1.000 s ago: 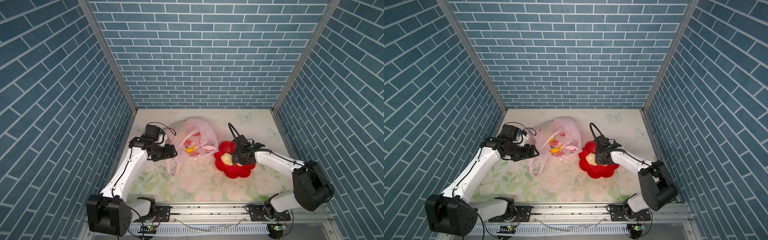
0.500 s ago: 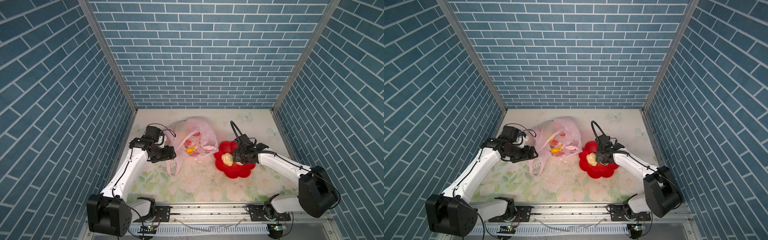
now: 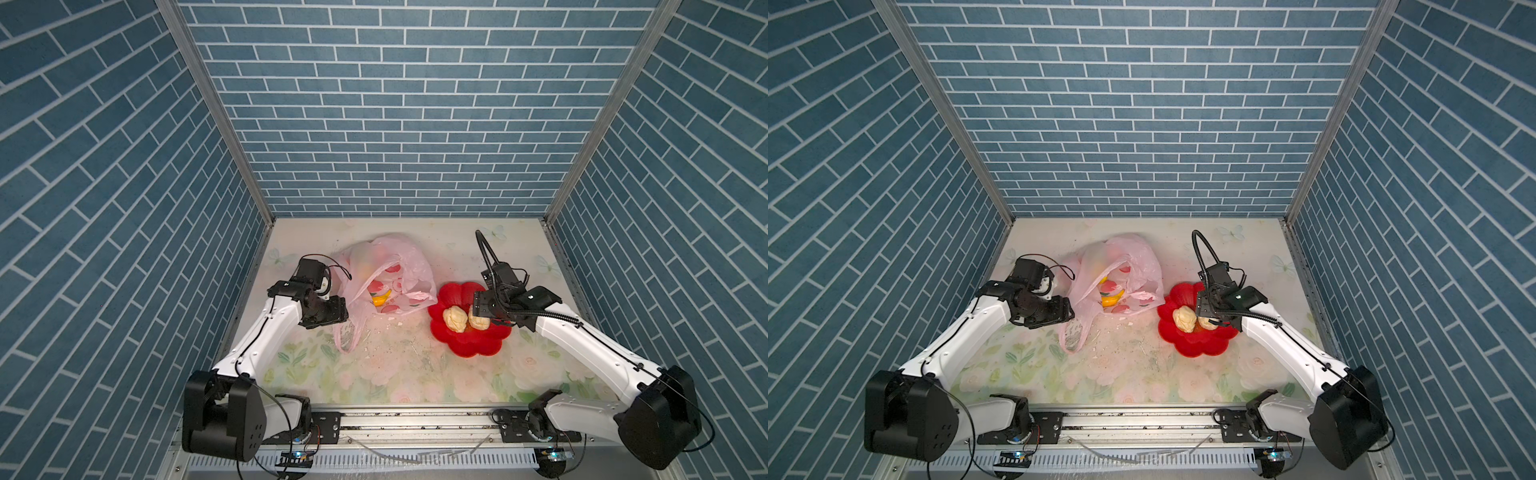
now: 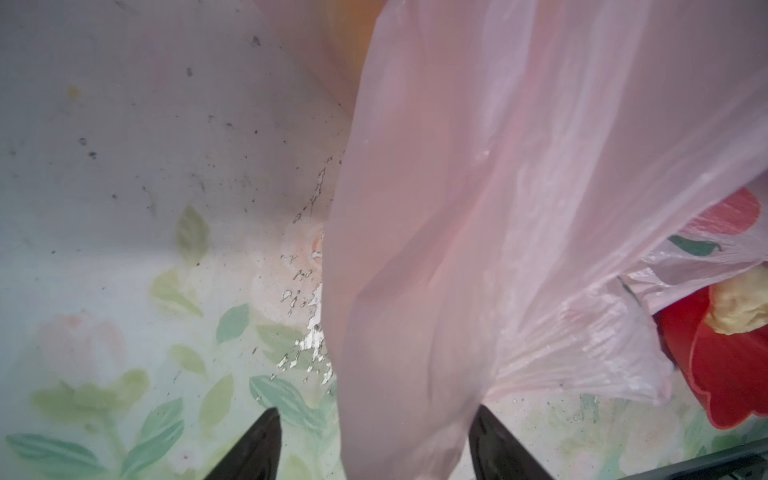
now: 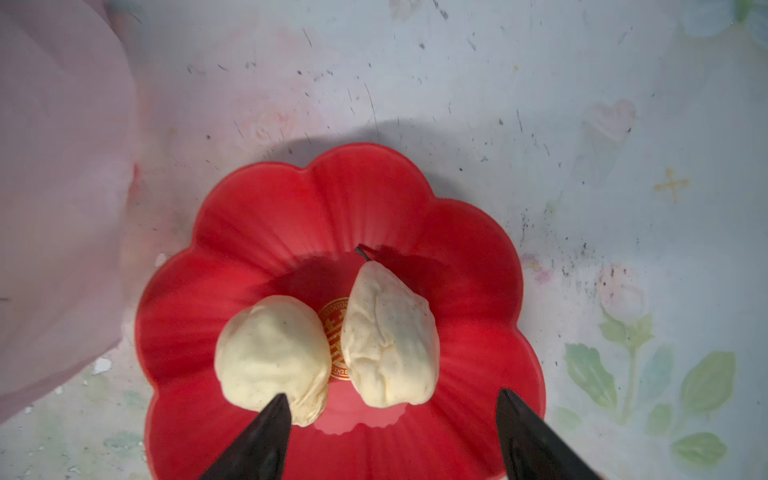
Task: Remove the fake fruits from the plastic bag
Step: 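Raise the right gripper and move it back over the pink bag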
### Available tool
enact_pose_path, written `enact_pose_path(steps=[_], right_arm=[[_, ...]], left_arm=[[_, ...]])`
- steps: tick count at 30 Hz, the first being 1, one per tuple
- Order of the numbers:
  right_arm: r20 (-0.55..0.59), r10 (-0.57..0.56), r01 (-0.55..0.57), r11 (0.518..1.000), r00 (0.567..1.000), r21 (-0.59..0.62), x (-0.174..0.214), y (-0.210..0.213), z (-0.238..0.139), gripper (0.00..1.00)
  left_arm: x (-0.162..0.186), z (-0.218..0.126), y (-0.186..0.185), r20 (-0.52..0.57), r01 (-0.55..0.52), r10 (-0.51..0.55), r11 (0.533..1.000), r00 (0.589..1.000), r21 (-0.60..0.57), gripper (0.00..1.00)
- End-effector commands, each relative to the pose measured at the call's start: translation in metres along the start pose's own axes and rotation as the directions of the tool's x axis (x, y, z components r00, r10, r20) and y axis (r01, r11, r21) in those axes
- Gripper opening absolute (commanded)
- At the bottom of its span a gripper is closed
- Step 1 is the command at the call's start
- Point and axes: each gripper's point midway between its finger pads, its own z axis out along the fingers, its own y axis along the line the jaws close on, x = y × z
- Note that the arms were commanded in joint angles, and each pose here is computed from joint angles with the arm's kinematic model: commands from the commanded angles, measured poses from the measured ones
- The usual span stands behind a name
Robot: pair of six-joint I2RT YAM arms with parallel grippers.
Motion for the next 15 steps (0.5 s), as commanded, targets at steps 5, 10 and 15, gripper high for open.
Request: enact_pose_path(steps=[5,10,15], right_arm=[[0.129,-0.011,0.030,0.989,0.992,-0.143,-0.037,0.025,-0.045,0.65],[0.238,-0.081,0.134,0.967,0.968,-0.217,-0.060,0.064,-0.072,0.54],[0.354,-0.149,0.273,0.903,0.923,-0.333,-0.082,0.143,-0.092,0.49]], left_arm=[[-0.047,-0.006,-0.040,0.141,-0.003,-0.025,0.981,0.990,0.192,0.36],[-0.058,-0.021,-0.056,0.150,-0.022,-0.016,0.968,0.988,0.249,0.25],[-0.055,-0.026,-0.065,0.117,-0.024,-0.010,0.958,0.993,0.286,0.21]])
